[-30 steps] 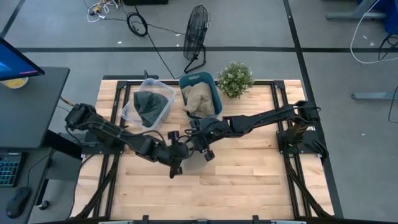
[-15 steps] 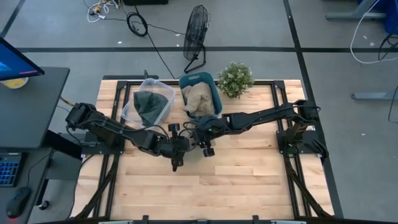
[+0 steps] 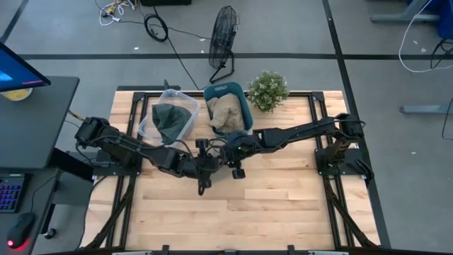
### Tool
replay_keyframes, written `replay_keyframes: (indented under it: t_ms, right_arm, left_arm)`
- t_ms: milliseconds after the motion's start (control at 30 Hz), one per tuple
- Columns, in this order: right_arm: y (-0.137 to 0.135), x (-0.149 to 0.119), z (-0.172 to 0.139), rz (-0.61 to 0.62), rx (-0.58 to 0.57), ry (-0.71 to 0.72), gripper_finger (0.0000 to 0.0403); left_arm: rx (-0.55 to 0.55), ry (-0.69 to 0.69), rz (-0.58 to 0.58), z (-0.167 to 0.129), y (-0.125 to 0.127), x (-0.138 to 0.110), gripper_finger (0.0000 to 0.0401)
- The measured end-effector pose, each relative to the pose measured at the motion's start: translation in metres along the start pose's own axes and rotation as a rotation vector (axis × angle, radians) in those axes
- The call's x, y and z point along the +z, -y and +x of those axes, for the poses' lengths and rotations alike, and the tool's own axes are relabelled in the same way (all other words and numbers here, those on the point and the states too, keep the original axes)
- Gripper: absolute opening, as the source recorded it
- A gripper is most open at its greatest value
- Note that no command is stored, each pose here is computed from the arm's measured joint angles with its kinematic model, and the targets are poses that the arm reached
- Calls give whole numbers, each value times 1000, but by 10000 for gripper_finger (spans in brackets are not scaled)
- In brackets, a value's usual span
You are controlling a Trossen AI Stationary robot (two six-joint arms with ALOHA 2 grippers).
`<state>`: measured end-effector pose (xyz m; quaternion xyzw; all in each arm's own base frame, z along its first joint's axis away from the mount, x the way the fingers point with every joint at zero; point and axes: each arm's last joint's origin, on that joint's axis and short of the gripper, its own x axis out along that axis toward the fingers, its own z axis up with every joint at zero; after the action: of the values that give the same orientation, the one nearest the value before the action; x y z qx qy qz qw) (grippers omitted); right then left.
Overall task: Pick & Place hat
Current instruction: Put the brown cap into the blue bin
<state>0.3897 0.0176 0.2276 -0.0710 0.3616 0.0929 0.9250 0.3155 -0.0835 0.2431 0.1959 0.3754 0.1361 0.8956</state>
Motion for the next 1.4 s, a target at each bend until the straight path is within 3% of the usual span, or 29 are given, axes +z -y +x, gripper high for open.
replay_keyframes:
  t_ms: [133,533,700,800,900,1000,1067,1200,1400]
  right_arm:
    - [0,-1,0,-24,-4,-16,15]
    - [-2,-16,-2,-53,-40,-178,6]
    - [-16,-12,-25,-71,-28,-213,4]
    - [-22,-4,-53,-145,-119,-201,4]
    - [-21,7,-82,-287,-306,-162,3]
    - [-11,22,-103,-428,-530,-107,3]
    - [1,27,-110,-527,-598,-100,3]
    - [30,25,-109,-731,-602,-153,2]
    - [89,2,-100,-817,-529,-234,2]
  left_arm:
    - [-1,-9,-64,0,0,-1,13]
    - [10,-33,-244,2,-6,-3,115]
    - [9,-35,-364,2,-5,-3,144]
    - [7,-36,-370,1,-5,-3,145]
    - [9,-35,-365,2,-5,-3,140]
    - [12,-39,-367,3,-6,-3,136]
    - [13,-40,-369,3,-6,-4,136]
    - [12,-38,-370,3,-6,-3,135]
    - [9,-37,-371,3,-6,-3,135]
